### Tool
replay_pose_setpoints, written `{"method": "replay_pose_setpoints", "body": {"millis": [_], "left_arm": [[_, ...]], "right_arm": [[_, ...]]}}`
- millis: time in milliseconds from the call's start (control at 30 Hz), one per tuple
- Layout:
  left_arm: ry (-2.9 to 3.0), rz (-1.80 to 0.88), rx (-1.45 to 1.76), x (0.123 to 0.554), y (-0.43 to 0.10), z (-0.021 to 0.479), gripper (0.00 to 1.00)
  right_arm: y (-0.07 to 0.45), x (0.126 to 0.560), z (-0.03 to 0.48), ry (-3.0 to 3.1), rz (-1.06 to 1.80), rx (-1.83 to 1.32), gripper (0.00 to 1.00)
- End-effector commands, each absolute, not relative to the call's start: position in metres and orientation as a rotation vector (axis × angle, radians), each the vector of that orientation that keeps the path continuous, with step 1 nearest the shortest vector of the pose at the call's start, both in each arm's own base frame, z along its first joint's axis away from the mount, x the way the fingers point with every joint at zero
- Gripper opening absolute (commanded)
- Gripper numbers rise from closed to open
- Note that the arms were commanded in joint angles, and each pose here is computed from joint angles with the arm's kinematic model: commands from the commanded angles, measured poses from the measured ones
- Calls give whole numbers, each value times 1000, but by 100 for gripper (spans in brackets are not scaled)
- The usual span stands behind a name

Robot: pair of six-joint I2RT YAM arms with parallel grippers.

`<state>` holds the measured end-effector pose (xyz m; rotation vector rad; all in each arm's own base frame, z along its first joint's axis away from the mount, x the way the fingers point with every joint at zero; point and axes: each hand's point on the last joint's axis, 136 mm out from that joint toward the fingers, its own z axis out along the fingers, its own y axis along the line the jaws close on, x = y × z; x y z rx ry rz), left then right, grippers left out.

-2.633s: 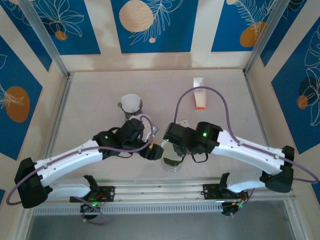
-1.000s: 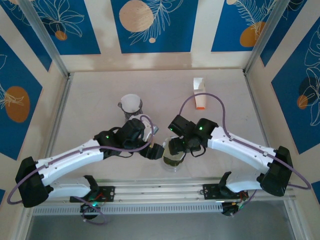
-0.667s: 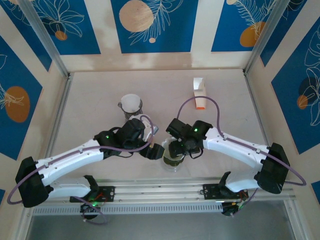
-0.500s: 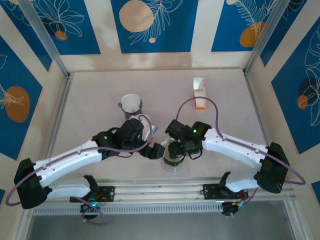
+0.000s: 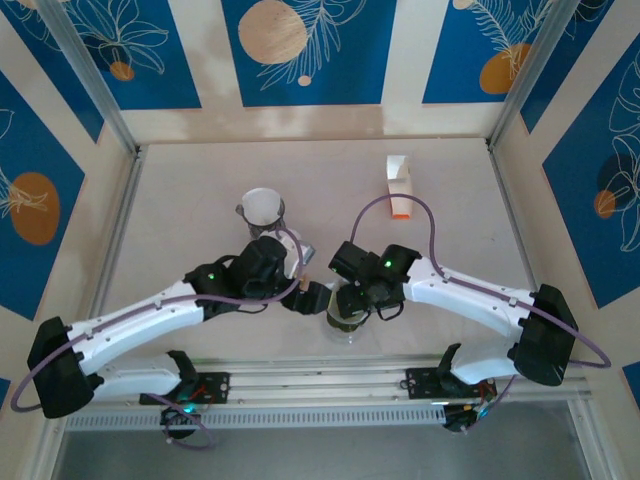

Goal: Place the coffee filter in the dripper

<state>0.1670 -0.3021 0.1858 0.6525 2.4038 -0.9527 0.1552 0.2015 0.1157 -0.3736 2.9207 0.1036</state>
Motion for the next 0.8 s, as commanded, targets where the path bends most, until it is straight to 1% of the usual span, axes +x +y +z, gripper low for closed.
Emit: {"method": "replay_pose_setpoints", "body": {"millis": [0, 133, 333, 567, 767], "left_arm": [[2416, -925, 643, 168, -301, 182, 95], [2430, -921, 641, 167, -300, 179, 94], [2447, -885, 625, 168, -294, 176, 89], [2445, -892, 613, 167, -293, 177, 89], [2466, -855, 612, 167, -289, 175, 85]], "right_arm": [[197, 154, 106, 2936, 33, -357, 74], [197, 154, 107, 2932, 33, -361, 74], [202, 156, 116, 2913, 61, -363, 74], [203, 157, 121, 2907, 75, -358, 74], [207, 159, 131, 2879, 123, -349, 74]]}}
